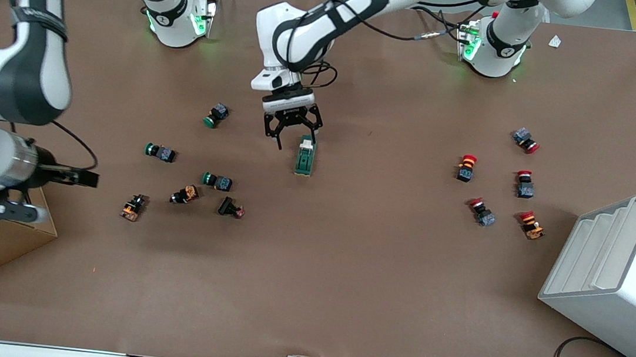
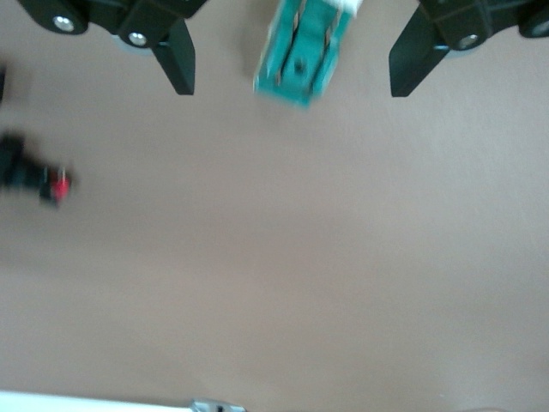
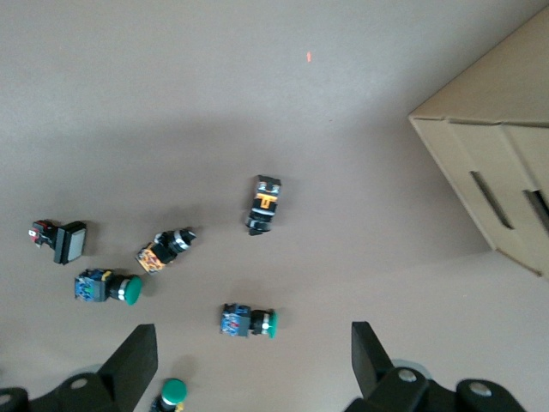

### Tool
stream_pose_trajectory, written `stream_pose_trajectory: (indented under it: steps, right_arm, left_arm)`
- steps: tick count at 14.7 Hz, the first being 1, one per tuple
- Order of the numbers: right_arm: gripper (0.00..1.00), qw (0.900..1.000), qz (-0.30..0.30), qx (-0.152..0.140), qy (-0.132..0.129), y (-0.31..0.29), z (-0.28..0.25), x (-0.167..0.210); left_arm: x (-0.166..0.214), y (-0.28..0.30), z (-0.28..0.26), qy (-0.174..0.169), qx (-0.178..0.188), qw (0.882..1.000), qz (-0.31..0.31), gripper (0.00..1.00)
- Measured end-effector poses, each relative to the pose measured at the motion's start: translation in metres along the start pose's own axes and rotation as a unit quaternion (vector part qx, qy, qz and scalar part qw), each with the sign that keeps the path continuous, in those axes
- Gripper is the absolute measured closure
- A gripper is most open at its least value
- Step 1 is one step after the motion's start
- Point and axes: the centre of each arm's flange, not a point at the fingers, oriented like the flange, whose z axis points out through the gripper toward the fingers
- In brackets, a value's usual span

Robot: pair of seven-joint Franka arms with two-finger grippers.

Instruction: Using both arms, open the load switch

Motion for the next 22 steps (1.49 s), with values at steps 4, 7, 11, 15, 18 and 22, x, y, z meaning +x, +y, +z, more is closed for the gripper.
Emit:
stream_pose_trajectory:
  steps: [4, 7, 11, 15, 18, 22]
  right_arm:
    - [0.0, 1.0, -0.007, 0.005, -0.002, 0.041, -0.018, -0.012]
    - [0.0, 1.0, -0.019, 0.008, 0.002, 0.063, -0.031, -0.021]
    - [0.0, 1.0, -0.02, 0.01, 0.01, 0.075, -0.041, -0.027]
    - [0.0, 1.0, -0.023, 0.011, 0.001, 0.072, -0.039, -0.028]
    - [0.0, 1.0, -0.024, 0.012, -0.008, 0.071, -0.037, -0.03]
    - [0.0, 1.0, -0.026, 0.012, -0.009, 0.069, -0.038, -0.03]
  left_arm:
    - [0.12, -0.022, -0.004, -0.059, 0.017, 0.998, -0.005, 0.0]
    - [0.195, -0.051, -0.008, -0.116, 0.021, 0.993, -0.01, 0.0]
    - [0.294, -0.112, -0.019, -0.168, 0.027, 0.985, 0.034, 0.0]
    - [0.391, -0.188, -0.023, -0.204, -0.003, 0.979, 0.018, 0.0]
    - [0.432, -0.233, -0.024, -0.219, -0.015, 0.975, 0.033, 0.0]
    - [0.481, -0.319, -0.03, -0.261, -0.019, 0.961, 0.092, 0.0]
